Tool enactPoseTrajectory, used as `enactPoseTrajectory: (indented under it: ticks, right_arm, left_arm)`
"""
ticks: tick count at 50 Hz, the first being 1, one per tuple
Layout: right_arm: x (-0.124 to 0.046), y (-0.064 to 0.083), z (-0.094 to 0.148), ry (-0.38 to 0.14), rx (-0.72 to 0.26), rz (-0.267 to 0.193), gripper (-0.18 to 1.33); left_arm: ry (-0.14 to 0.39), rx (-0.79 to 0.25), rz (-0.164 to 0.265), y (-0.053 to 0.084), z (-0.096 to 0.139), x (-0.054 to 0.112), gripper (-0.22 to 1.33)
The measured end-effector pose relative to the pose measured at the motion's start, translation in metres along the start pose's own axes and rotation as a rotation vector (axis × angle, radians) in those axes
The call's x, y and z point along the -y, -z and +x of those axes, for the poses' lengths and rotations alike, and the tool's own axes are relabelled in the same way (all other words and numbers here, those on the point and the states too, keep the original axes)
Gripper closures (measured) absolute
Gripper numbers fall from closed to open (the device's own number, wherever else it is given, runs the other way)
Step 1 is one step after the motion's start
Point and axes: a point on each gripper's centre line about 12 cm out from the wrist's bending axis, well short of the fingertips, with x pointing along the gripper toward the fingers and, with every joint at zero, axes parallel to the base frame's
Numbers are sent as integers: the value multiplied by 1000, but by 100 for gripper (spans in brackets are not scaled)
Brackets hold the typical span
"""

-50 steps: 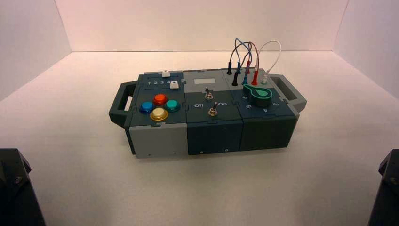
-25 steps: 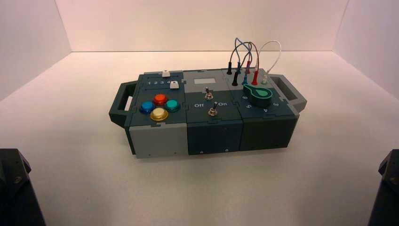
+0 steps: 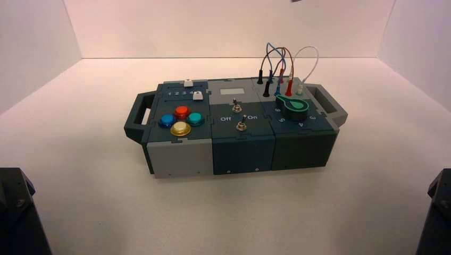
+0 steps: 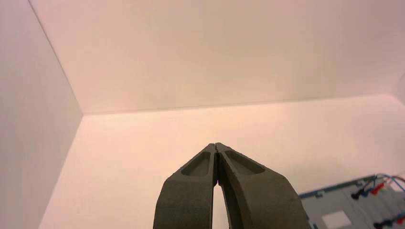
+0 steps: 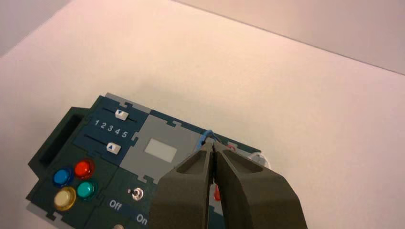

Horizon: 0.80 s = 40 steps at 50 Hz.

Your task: Move the top slider to position 4.

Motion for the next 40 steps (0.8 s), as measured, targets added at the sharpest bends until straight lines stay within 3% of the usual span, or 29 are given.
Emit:
enactPoseTrajectory:
  ticks: [9,19,40]
  right_arm:
    - [-11,-10,17,-23,-46,-48,129]
    - [-41,-12,42,-82,-98,-131,129]
    - [-51,-11,67,-96,-136,-141,129]
  left_arm:
    - [2,-103,1,0,8,1,127]
    - [10,-215,7,8,17,3,127]
    - [60,-394,8,33,61,22,127]
